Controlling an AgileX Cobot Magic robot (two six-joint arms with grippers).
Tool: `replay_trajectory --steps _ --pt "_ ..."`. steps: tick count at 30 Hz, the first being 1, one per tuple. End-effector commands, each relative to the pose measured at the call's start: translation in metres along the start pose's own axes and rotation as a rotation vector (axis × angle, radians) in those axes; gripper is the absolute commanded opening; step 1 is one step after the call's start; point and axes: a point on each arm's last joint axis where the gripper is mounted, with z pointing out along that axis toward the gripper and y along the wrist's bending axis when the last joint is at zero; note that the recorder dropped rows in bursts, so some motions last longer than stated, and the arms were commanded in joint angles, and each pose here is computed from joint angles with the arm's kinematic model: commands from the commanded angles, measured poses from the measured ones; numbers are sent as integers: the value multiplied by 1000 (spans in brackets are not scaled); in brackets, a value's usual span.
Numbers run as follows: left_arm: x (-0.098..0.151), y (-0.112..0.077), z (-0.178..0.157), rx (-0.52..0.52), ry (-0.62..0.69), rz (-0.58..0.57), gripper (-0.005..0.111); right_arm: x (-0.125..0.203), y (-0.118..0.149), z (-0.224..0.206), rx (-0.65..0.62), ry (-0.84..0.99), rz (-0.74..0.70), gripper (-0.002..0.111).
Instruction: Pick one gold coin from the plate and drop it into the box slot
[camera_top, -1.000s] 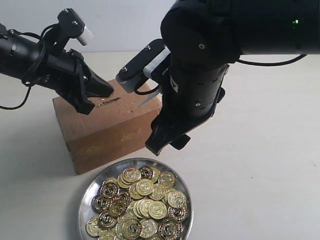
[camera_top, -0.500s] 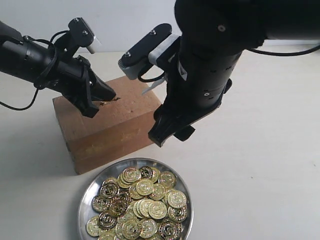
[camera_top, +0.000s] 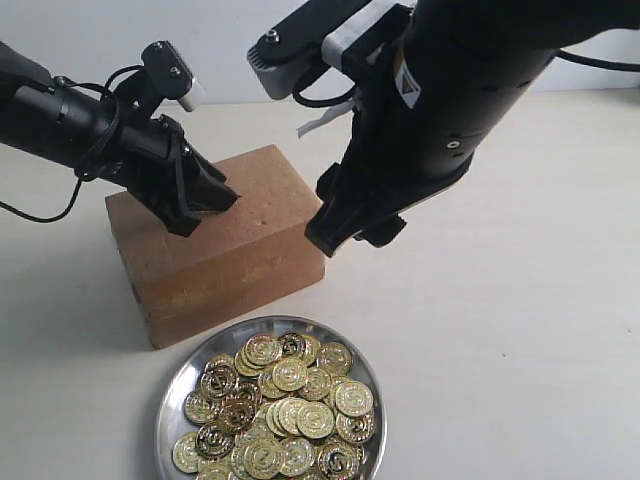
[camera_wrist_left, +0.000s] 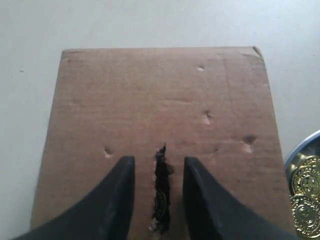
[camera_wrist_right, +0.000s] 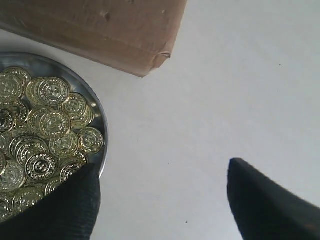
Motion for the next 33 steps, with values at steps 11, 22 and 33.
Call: replay_trajectory --steps 11,22,33 --pt "-55 -23 -84 -83 -245 21 0 0 5 -4 -34 -331 -101 67" --pt "-77 -70 -145 81 -371 75 0 48 11 -48 -134 -944 -131 67" --pt "-78 -74 -150 80 -375 99 0 76 1 -82 -112 -1048 -106 67"
